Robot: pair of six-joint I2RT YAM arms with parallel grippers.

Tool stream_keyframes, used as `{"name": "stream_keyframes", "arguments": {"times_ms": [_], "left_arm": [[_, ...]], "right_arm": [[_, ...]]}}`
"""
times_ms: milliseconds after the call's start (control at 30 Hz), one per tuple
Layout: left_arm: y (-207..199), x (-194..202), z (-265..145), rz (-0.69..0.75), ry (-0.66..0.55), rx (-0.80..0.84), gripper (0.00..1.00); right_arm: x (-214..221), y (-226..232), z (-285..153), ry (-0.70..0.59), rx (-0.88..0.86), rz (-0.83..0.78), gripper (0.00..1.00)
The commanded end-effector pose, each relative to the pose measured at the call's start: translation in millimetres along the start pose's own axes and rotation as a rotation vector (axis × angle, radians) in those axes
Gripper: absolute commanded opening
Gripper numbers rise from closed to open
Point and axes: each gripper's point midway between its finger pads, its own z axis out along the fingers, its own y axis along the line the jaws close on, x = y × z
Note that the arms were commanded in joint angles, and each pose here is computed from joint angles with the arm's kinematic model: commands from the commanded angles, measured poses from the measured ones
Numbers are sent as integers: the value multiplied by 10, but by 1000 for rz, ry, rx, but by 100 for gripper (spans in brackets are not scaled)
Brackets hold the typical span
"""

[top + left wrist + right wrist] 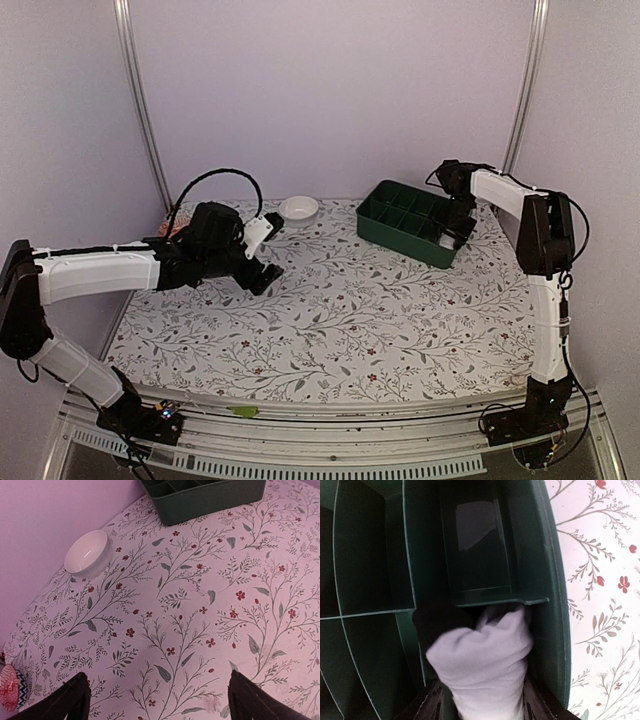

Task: Roll the underwear
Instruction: Place the underwear in the storage box.

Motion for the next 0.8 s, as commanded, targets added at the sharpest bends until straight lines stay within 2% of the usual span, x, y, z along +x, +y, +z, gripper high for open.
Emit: {"name": "stream_keyframes", "arguments": {"times_ms": [0,333,567,767], "left_arm": [[-17,-161,-2,16,-38,-5,96],[-11,-200,-38,10,-49,-11,96],[18,-282,-59,-9,-64,-15,96],[25,-306,-60,-2,-69,-17,96]], "right_arm": [[32,-197,-79,22,51,25,60],[-111,-91,-324,-27,-4,39,68],[-318,156,-703,-109,-152,-4,81],[-485,235,-944,-195,-204,-44,82]]}}
